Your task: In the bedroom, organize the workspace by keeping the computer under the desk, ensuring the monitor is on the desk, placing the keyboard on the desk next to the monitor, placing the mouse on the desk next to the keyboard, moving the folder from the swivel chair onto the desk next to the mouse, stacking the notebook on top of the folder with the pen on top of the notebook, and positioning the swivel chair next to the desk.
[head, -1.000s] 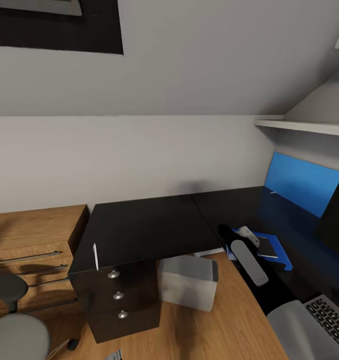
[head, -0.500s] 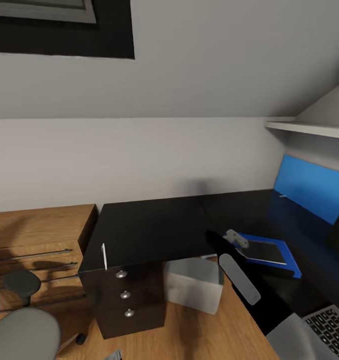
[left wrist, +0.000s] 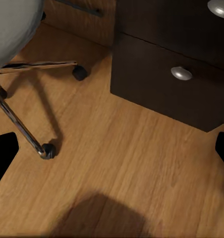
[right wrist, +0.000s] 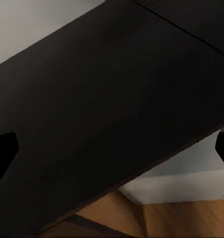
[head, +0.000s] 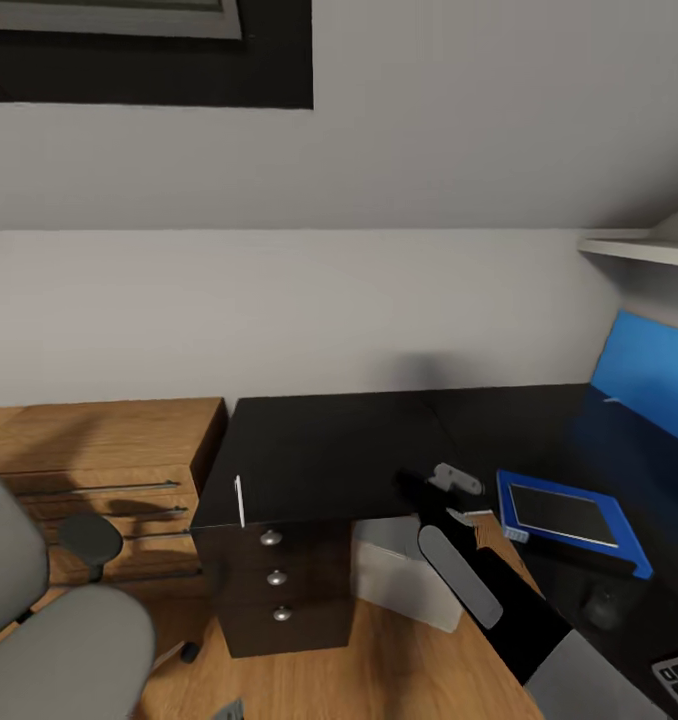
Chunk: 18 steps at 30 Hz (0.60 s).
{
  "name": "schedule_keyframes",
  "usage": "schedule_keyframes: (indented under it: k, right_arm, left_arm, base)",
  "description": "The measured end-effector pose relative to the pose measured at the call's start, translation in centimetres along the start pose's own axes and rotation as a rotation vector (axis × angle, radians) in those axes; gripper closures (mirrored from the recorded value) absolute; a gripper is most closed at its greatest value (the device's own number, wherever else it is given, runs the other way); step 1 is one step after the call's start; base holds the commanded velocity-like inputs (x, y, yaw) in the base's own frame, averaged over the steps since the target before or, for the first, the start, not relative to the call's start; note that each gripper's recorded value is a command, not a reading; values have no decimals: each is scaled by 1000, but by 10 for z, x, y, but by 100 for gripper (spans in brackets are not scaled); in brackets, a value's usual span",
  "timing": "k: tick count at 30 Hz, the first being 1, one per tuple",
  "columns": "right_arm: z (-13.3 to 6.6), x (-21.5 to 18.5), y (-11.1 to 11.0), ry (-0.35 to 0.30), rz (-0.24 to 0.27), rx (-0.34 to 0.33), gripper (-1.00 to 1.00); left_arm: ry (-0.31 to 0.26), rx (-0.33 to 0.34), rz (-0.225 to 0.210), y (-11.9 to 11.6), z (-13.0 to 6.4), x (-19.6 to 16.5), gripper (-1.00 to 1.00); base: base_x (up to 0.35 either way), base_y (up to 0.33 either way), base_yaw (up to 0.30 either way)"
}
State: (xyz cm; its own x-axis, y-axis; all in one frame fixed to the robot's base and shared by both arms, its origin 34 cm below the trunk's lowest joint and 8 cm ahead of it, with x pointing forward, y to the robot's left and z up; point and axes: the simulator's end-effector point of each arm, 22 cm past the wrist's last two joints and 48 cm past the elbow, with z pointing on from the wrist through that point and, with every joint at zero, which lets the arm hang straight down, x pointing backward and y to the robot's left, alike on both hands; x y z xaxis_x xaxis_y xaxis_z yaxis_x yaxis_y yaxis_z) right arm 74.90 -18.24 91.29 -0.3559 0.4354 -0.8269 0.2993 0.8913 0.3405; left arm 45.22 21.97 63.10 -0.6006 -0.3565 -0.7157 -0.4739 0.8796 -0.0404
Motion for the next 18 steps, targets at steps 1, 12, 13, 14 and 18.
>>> schedule_keyframes:
  k: [1,12,13,14,18]
  right_arm:
    - [-1,3,3,-4,-24,-4,-100]
    - [9,38,-5,40,-172,38,-100]
    - [10,38,-5,36,-182,41,-100]
    - [11,38,-6,31,-191,44,-100]
    - [13,36,-6,4,-236,54,-100]
  left_arm:
    - [2,0,0,0,0,1,-100]
    - [67,163,39,-54,-23,-108,-100]
    - [84,166,42,-54,-24,-110,-100]
    - [103,168,46,-53,-25,-110,-100]
    - [210,175,91,-50,-31,-100,-100]
  base:
    - [0,0,195]
    - [0,0,187]
    - [0,0,182]
    - [0,0,181]
    - [0,0,181]
